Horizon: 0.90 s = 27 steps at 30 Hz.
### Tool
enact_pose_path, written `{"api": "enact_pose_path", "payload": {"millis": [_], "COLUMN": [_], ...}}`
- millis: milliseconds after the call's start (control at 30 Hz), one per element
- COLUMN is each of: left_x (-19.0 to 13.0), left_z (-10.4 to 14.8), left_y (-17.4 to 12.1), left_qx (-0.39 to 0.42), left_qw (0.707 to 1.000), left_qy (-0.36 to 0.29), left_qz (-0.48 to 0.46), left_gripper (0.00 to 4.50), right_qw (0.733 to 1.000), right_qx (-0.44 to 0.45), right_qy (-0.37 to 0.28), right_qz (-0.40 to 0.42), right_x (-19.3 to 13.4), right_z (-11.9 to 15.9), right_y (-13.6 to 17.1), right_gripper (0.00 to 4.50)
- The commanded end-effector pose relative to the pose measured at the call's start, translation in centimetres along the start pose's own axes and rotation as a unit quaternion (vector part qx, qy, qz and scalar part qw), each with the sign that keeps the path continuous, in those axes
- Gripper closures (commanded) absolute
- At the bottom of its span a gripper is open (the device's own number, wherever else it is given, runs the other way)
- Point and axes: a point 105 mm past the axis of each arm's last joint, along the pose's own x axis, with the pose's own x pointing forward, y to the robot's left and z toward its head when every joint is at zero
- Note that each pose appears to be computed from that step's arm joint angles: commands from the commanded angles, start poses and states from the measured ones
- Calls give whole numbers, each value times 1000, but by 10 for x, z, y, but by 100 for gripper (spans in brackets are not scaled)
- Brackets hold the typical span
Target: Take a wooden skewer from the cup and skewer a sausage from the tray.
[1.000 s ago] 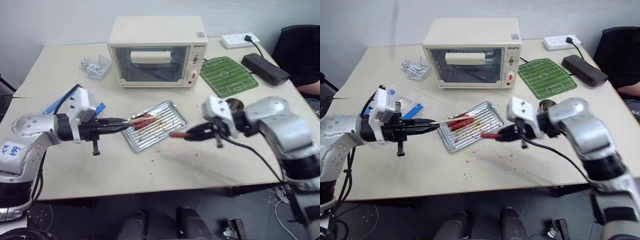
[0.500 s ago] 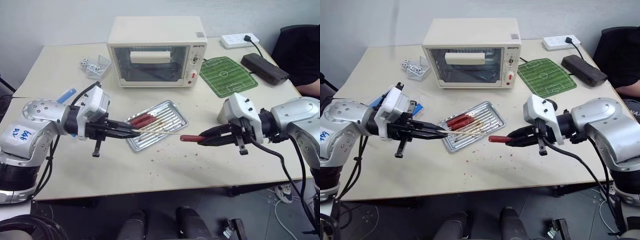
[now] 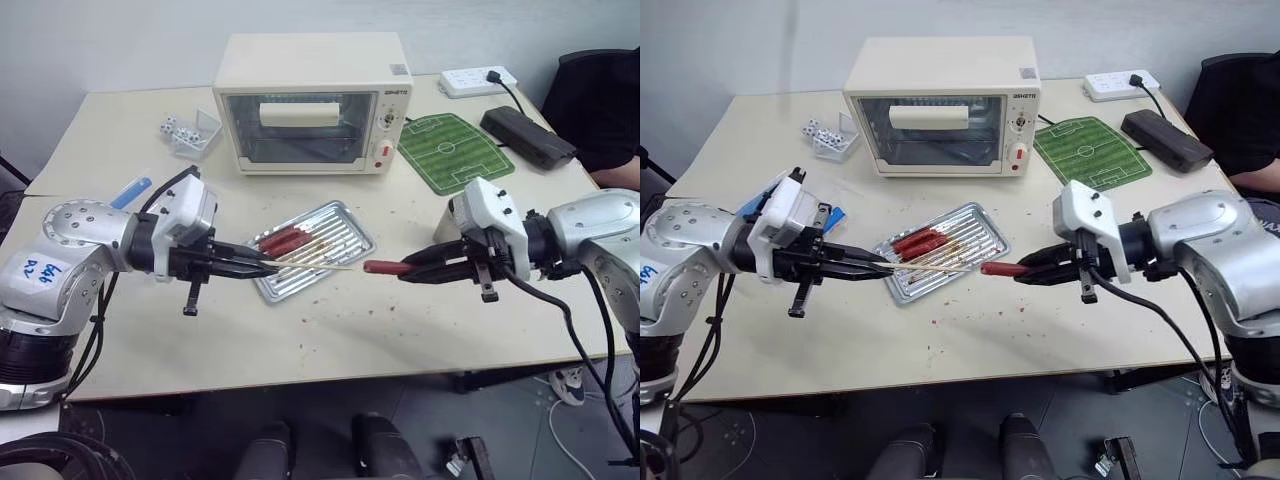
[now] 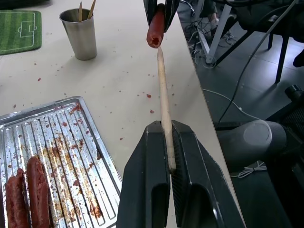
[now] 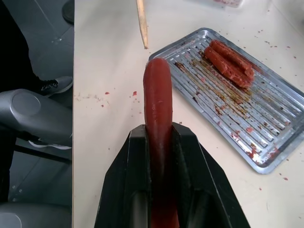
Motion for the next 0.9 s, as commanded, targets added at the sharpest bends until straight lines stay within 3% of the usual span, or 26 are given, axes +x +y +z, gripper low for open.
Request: {"api": "enact_pose_path", "payload": {"millis": [33,533,900], "left_x": [1,5,26], "left_z": [9,9,7], "left_y": [-3,-4,-1], "left_qx": [20,22,37], "left_qw": [1000,1000,999], "left_qy": [-5,-7,-24], "left_qz": [1,-8,-16], "left_gripper": [450,450,450], "right_qw": [1000,999,997], "right_qx": [-26,-33,-60], "right_qy": [-14,-27,-48], "right_qz": [3,16,28], "right_x": [0,6,21], "right_z": [14,23,40], "right_y": [3,12,17], "right_gripper": [421,421,421]}}
